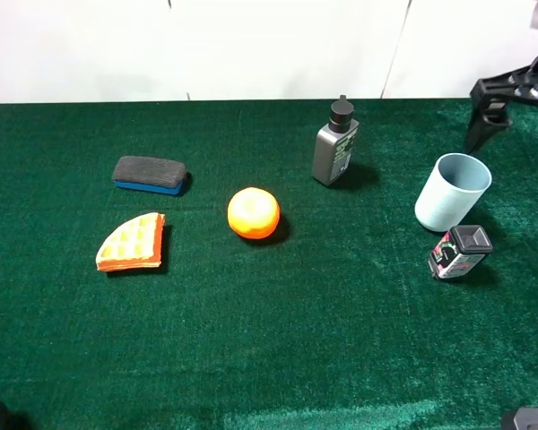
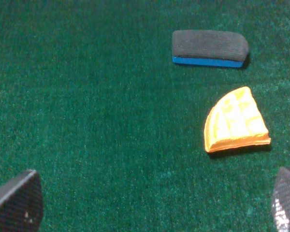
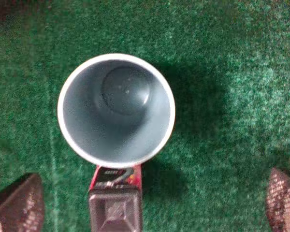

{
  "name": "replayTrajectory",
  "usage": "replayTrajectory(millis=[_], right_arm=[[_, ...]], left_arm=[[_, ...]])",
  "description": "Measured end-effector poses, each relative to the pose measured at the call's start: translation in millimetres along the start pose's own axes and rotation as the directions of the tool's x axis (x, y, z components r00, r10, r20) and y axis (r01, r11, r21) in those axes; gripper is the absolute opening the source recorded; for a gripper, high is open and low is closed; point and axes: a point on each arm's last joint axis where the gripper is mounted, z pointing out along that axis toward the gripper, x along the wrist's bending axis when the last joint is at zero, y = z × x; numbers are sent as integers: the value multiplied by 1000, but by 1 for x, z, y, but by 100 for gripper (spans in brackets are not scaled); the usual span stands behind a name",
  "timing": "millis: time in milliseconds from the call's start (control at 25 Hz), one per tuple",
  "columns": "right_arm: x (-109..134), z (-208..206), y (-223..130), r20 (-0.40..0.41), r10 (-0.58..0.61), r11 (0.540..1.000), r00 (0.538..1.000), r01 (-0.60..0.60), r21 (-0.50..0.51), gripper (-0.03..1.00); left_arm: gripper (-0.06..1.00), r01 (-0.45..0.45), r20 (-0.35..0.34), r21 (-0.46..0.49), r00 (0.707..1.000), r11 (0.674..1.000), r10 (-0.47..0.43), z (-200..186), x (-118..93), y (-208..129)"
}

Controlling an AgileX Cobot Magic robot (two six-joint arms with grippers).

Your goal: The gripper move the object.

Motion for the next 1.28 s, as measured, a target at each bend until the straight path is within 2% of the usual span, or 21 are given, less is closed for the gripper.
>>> replayTrajectory(millis=[520, 840, 1160, 1280], right_arm=[[5, -60, -36, -52, 18, 999, 998, -20, -35, 70], [5, -105, -63, -63, 10, 980, 998, -22, -200, 70], [5, -147, -102, -63, -2, 926, 998, -22, -377, 70], [5, -152, -120, -62, -4, 912, 998, -22, -410, 70]], left_arm=[[95, 0, 0, 0, 1000, 1000, 0, 0, 0, 0], [95, 0, 0, 0, 1000, 1000, 0, 0, 0, 0], [95, 0, 0, 0, 1000, 1000, 0, 0, 0, 0], [95, 0, 0, 0, 1000, 1000, 0, 0, 0, 0]])
